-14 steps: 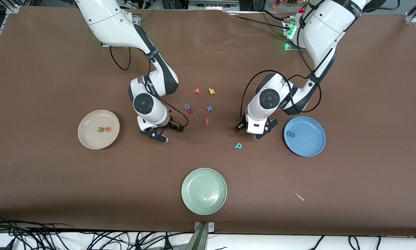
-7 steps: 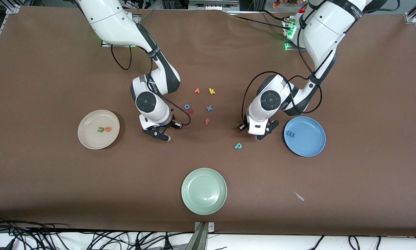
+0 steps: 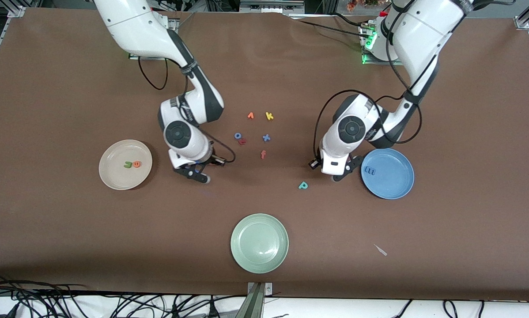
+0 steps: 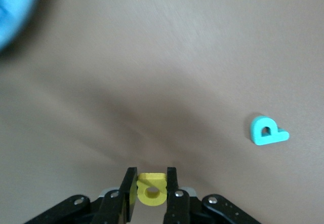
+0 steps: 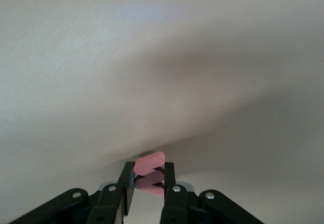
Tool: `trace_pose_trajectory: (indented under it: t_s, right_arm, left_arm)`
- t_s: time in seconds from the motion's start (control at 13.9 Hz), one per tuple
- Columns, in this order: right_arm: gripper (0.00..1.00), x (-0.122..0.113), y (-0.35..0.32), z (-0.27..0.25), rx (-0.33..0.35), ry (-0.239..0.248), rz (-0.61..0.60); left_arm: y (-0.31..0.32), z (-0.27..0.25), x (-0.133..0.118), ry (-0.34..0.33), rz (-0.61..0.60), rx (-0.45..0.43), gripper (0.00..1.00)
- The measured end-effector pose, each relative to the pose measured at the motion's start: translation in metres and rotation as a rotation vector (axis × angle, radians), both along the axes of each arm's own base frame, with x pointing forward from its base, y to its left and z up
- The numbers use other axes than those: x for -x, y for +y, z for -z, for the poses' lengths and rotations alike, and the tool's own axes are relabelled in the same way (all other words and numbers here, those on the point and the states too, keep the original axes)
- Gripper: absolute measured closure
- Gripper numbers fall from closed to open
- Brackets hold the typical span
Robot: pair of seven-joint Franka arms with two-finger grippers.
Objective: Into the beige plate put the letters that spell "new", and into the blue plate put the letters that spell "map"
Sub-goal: 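Grasp the yellow letter with the left gripper while the right gripper grasps pink, then drop the yellow letter on blue while the right gripper drops pink on beige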
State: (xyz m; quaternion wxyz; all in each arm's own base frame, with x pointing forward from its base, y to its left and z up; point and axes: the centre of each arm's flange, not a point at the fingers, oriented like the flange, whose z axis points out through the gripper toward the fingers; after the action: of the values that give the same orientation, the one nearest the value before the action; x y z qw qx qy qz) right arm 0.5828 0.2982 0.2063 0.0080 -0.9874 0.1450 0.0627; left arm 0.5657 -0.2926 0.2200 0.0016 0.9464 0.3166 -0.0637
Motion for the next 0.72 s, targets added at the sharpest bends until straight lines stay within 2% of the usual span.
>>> trace_pose_trajectory:
  t_s: [0.14,0.29,0.5,0.72]
  right_arm:
    - [0.73,-0.018,-0.051,-0.028,0.017,0.039,-0.135]
    - [0.73,-0.027,-0.095,-0.042,0.023,0.079,-0.221]
    - [0.73,-0.039,-0.147,-0.047,0.042,0.086,-0.273]
    - [0.73,-0.045,-0.192,-0.041,0.06,0.099,-0.277]
  left_arm:
    - [0.028,-0.025,-0.008,0.028,0.083,-0.03,0.73]
    - [0.07,-0.041,-0.018,0.064,0.178,-0.042,0.73]
    - [0.157,-0.042,-0.039,0.09,0.304,-0.008,0.73]
    - [0.22,-0.018,-0.038,0.131,0.408,0.039,0.73]
